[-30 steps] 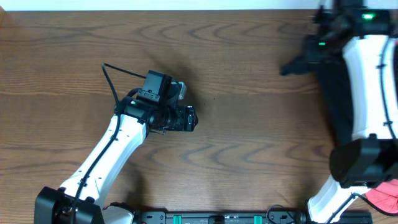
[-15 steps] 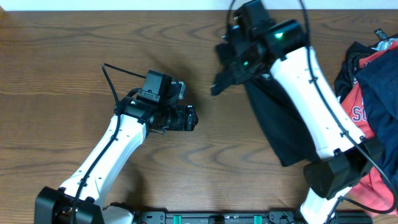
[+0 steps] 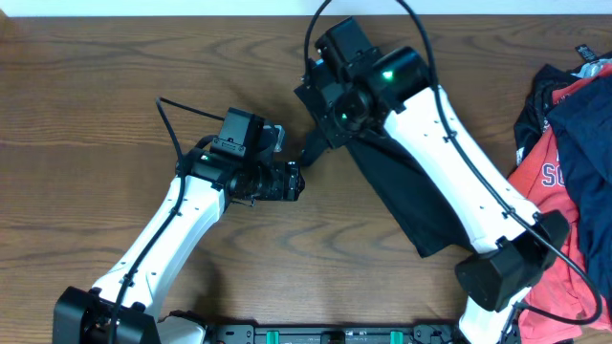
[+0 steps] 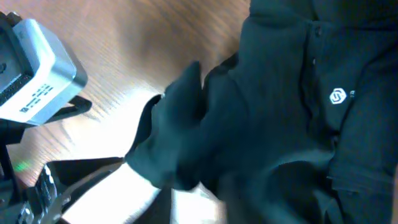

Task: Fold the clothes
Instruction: 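Pull the black shirt left toward the left gripper, then grasp the black shirt's sleeve edge with the left gripper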

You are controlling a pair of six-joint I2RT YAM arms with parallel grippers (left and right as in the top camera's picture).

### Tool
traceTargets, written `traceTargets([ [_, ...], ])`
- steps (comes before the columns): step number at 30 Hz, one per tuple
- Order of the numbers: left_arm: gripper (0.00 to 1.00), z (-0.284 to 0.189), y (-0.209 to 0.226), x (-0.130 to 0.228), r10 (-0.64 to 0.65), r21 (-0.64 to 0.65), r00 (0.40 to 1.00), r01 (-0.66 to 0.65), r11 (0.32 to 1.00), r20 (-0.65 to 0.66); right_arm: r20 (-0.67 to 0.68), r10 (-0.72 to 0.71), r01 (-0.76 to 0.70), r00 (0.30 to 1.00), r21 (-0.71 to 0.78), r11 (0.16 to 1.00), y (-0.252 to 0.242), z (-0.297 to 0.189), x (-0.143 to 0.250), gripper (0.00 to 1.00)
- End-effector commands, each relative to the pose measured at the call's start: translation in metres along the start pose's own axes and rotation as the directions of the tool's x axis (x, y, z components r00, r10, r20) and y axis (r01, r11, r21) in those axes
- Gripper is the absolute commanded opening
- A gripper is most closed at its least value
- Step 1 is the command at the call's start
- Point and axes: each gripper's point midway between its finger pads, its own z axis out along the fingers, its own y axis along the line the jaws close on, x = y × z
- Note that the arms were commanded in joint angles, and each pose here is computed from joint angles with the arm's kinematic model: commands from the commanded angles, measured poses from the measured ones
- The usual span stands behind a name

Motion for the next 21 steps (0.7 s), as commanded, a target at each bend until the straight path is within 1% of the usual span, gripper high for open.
traceTargets([
  [1,0.80,-0.003,-0.004,-0.007,0.007,0.005,1.000,-0.007,1.000,0.017,-0.014,0.041,-0.041,0.999,0.030,0.999,-0.006,0.010,-0.002,0.99],
  [6,0.80,-0.003,-0.004,-0.007,0.008,0.004,1.000,-0.008,1.000,0.018,0.005,0.138,-0.137,0.990,0.137,0.981,-0.051,0.004,-0.002,0.99],
  [8,0.81,-0.003,-0.002,-0.008,0.009,-0.008,1.000,-0.009,1.000,0.025,0.012,0.209,-0.208,0.978,0.168,0.964,-0.076,0.000,0.001,0.99],
  [12,0.82,-0.002,0.018,-0.014,0.008,-0.118,0.999,-0.002,0.993,0.050,0.006,0.338,-0.331,0.941,0.208,0.920,-0.128,-0.013,0.017,0.99],
  [13,0.86,0.001,0.020,-0.014,0.005,-0.125,0.999,0.001,0.992,0.046,0.004,0.371,-0.363,0.929,0.219,0.906,-0.142,-0.017,0.023,0.99],
  [17,0.87,0.020,0.027,-0.007,-0.019,-0.130,1.000,0.017,0.991,-0.019,-0.001,0.481,-0.466,0.877,0.249,0.849,-0.185,-0.037,0.047,0.99],
  [21,0.88,0.045,0.023,0.003,-0.047,-0.062,0.993,0.041,0.997,-0.107,0.013,0.522,-0.509,0.853,0.244,0.825,-0.203,-0.057,0.059,0.99],
])
